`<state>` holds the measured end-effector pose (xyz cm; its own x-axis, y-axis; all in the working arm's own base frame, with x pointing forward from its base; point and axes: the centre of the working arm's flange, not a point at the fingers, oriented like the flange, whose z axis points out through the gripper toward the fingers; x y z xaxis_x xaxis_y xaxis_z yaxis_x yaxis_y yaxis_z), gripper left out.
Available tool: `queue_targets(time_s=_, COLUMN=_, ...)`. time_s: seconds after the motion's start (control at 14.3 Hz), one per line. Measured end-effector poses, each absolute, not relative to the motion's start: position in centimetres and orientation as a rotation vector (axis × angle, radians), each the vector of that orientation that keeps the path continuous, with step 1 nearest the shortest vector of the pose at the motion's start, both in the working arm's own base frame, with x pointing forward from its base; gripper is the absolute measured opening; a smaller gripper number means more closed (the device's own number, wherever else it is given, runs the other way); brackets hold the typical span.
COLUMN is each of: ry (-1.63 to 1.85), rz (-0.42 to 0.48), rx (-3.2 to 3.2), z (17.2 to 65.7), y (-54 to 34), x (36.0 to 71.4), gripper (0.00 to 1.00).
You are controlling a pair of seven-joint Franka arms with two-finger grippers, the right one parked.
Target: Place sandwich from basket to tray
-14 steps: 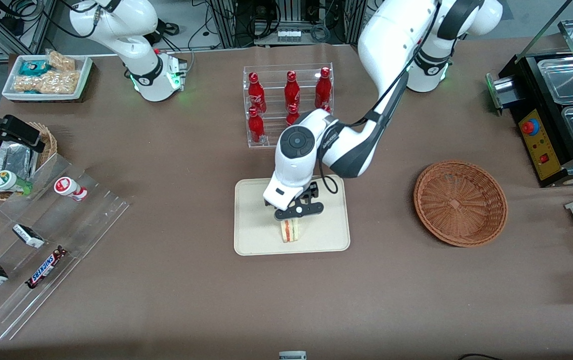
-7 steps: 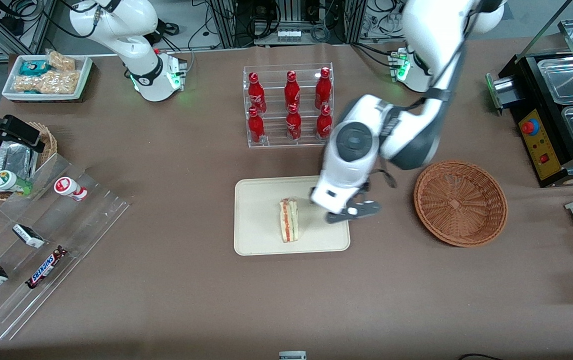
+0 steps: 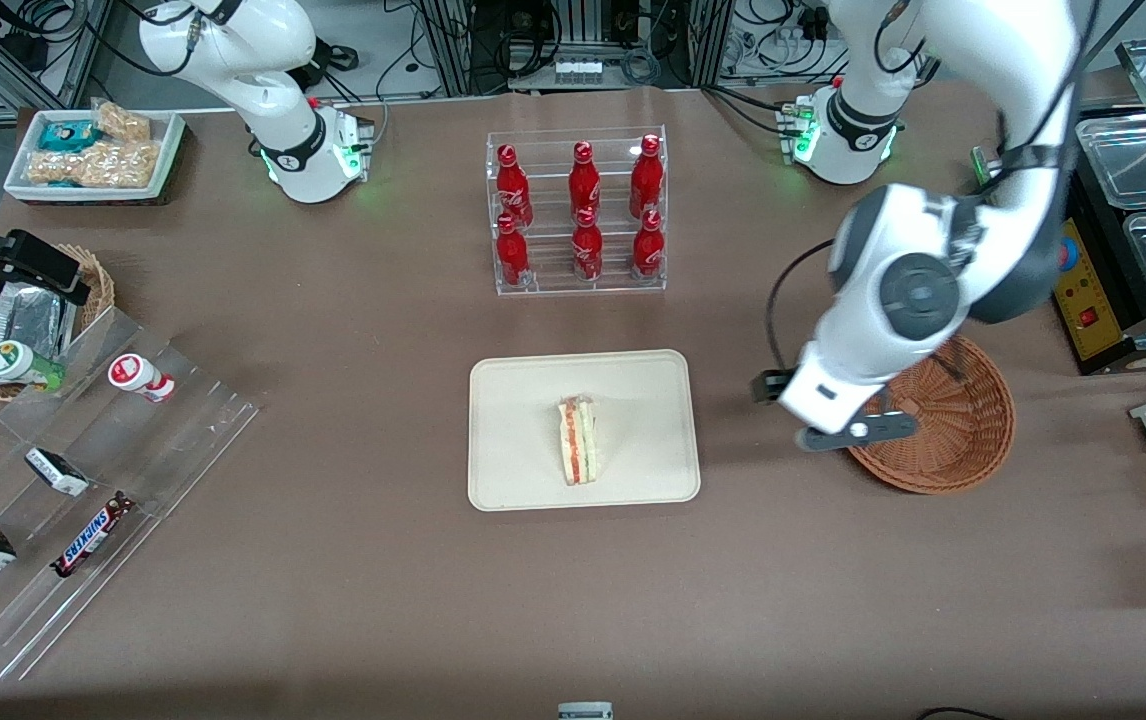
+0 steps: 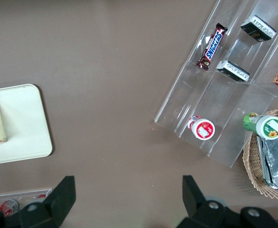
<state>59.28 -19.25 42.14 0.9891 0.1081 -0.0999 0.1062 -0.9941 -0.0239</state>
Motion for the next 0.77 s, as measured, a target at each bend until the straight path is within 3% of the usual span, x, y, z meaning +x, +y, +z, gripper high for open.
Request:
queue_targets(time_s=0.35, ry=-0.036, rz=0.171, rx=-3.146, z=47.4, y=-8.7, x=58.7, gripper=1.00)
queue_targets(time_s=0.77, ry=0.068, rz=0.098, rx=-3.169, z=54.1, y=-1.1, x=56.3, gripper=1.00)
